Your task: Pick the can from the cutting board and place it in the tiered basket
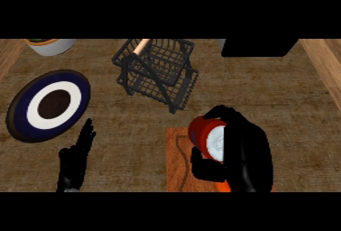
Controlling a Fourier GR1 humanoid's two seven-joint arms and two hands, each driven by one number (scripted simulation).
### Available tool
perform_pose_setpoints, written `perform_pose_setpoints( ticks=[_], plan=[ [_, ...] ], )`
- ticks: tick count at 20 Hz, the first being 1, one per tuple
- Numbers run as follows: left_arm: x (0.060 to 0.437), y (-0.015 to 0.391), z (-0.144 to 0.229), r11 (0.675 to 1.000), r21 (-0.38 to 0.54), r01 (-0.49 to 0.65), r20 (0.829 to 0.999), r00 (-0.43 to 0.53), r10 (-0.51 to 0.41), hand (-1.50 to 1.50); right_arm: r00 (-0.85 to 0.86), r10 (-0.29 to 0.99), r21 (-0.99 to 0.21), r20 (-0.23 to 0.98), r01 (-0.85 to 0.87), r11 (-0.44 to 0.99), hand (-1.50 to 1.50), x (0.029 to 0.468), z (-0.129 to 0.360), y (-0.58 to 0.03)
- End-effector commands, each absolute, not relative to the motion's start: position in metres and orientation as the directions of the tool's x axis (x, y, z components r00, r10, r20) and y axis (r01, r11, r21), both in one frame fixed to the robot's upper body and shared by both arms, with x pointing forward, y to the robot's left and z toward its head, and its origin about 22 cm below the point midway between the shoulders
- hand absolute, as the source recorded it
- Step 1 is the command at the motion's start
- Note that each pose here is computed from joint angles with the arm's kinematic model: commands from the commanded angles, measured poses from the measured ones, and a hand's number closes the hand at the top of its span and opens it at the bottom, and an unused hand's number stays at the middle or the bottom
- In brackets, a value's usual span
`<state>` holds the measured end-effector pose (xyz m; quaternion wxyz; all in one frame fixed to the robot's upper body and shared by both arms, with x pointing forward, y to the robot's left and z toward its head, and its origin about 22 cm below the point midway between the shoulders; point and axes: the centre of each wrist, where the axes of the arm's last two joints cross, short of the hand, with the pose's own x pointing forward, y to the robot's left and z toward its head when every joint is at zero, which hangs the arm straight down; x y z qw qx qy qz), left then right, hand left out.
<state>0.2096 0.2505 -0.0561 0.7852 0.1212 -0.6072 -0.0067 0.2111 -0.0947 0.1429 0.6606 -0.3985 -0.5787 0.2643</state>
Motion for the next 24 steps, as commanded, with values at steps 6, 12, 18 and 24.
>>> perform_pose_setpoints(
  ticks=[6,12,18,24],
  plan=[
    [0.211,0.248,-0.057,0.968,0.203,-0.151,0.947,0.283,-0.154,0.00,0.120,0.841,-0.819,0.527,0.337,0.464,1.50,0.171,0.245,-0.108],
    [0.216,0.256,-0.044,0.969,0.217,-0.119,0.945,0.273,-0.178,0.00,0.124,0.842,-0.811,0.526,0.371,0.452,1.50,0.194,0.265,-0.076],
    [0.219,0.232,-0.062,0.972,0.203,-0.120,0.949,0.268,-0.165,0.00,0.135,0.808,-0.782,0.573,0.384,0.491,1.50,0.250,0.299,-0.068],
    [0.213,0.248,-0.061,0.976,0.180,-0.121,0.954,0.264,-0.143,0.00,0.163,0.810,-0.801,0.564,0.345,0.488,1.50,0.289,0.296,-0.058]
  ],
)
